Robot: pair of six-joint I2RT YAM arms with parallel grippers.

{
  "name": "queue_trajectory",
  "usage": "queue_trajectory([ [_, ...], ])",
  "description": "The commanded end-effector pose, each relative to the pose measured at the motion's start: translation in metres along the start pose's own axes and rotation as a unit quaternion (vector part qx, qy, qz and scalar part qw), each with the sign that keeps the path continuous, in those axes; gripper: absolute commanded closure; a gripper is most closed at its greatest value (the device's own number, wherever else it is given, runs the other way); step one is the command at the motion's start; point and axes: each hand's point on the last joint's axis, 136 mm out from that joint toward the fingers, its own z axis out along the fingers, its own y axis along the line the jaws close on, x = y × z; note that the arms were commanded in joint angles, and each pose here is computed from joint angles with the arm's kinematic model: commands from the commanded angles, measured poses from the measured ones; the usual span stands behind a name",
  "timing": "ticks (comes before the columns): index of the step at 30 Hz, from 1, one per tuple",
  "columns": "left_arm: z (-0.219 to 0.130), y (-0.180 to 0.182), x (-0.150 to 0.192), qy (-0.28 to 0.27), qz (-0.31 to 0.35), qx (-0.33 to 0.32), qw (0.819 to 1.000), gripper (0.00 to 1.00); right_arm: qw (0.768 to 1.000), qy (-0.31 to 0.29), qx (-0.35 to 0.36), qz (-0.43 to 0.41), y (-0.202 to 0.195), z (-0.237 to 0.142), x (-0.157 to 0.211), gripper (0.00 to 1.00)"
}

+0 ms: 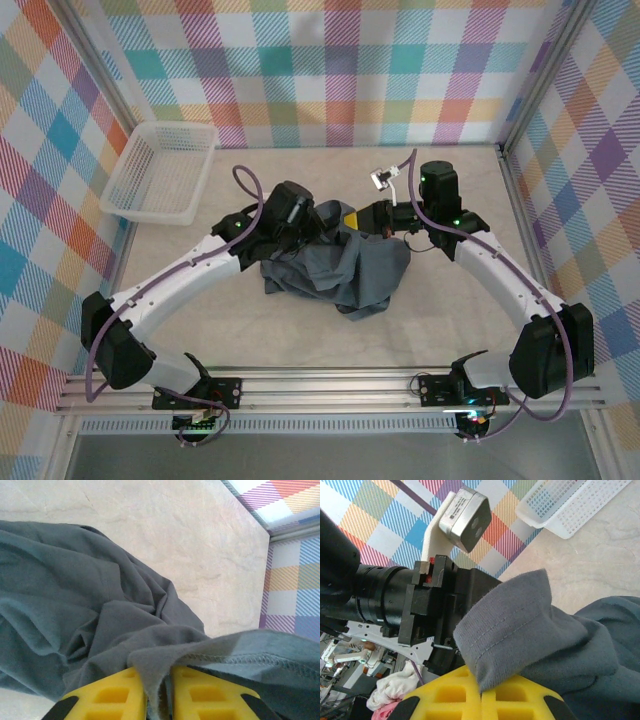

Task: Fold the inside-out t-shirt

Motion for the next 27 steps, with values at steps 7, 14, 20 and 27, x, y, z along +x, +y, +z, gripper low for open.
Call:
queue_trajectory([
  [7,-0.046,-0.061,-0.036,0.052,0.113,0.134,0.983,1.0,0.999,-0.041,0.015,0.009,-0.03,-0.031,-0.021,0.94],
  [14,-0.052,-0.072,-0.028,0.106,0.118,0.197,0.967,1.0,0.994,-0.028,0.025,0.099,-0.075,-0.033,-0.011,0.63],
  [20,-0.036,-0.061,-0.02,0.123,0.103,0.187,0.969,1.0,0.969,-0.111,0.214,0.056,-0.087,-0.06,-0.004,0.48],
  [27,-0.031,-0.066,-0.018,0.134,0.109,0.191,0.966,1.0,0.91,-0.121,0.357,-0.172,-0.067,-0.053,-0.01,0.4],
])
